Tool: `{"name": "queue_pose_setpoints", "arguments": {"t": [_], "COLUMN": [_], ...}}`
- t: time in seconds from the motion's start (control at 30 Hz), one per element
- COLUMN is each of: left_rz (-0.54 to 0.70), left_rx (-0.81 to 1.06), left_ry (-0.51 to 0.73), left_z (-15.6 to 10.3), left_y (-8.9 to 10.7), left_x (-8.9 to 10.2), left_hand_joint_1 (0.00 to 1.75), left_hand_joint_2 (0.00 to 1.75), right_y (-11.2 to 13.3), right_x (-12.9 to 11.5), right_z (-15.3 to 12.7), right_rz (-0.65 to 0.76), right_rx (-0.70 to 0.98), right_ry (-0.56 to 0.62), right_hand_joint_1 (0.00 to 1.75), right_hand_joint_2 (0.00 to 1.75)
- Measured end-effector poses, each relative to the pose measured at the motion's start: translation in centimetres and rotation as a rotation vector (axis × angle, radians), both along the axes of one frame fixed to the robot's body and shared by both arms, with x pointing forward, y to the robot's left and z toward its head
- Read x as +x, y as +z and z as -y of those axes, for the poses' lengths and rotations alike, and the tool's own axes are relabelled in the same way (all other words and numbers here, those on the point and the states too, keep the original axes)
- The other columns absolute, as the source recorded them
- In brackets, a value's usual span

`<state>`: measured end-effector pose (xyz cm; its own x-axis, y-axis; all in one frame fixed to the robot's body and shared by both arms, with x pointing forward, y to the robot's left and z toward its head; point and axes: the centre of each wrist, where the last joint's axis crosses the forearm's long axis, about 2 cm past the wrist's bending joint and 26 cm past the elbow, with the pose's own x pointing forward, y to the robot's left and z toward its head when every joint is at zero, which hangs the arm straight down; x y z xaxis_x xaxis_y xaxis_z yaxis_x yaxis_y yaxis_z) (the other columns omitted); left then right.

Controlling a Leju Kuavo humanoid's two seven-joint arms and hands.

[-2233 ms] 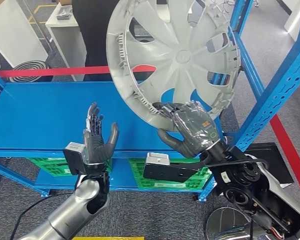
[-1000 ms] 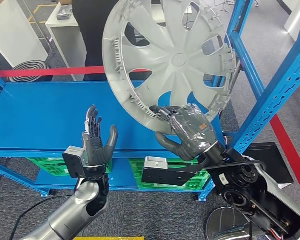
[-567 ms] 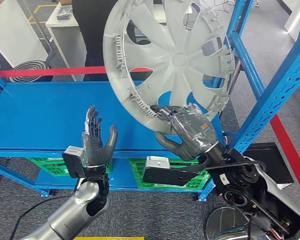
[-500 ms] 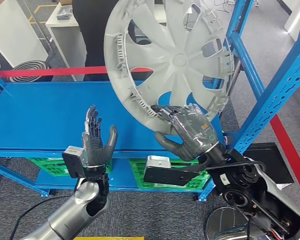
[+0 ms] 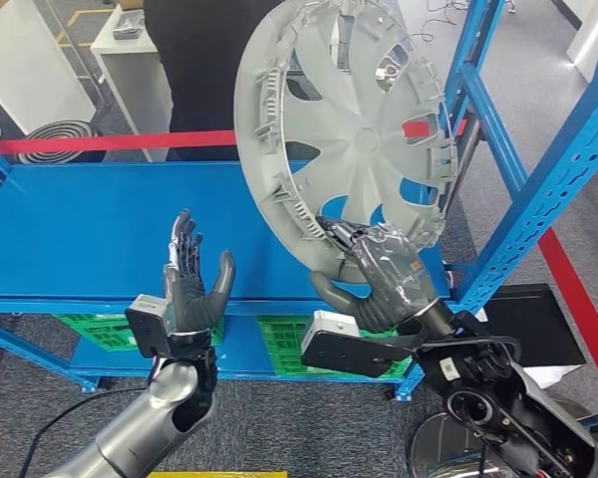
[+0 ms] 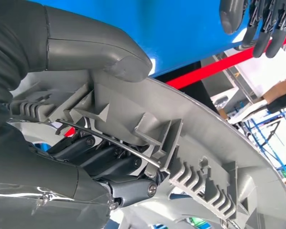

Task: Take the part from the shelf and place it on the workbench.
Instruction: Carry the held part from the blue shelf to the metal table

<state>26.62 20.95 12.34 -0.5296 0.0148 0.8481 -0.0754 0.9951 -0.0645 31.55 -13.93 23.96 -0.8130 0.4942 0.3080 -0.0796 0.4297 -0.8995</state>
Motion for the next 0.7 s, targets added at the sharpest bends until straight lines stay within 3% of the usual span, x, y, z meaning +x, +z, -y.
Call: {"name": "queue_pose_setpoints", "arguments": {"t": [0.7], "left_rz": [-0.011], "left_rx": [0.009], "left_ry": [0.001], "left_z": [-0.03], "left_y": [-0.19], "left_x": [-0.21], "left_hand_joint_1": [0.00], "left_hand_joint_2": [1.75], "right_y": [-0.99], "right_x": [-0.27], "right_z": [0.12], "right_rz": [-0.009], "right_rx": [-0.014], "right_ry": [-0.002], "right_hand_joint_1": [1.75], "right_hand_joint_2": [1.75]}}
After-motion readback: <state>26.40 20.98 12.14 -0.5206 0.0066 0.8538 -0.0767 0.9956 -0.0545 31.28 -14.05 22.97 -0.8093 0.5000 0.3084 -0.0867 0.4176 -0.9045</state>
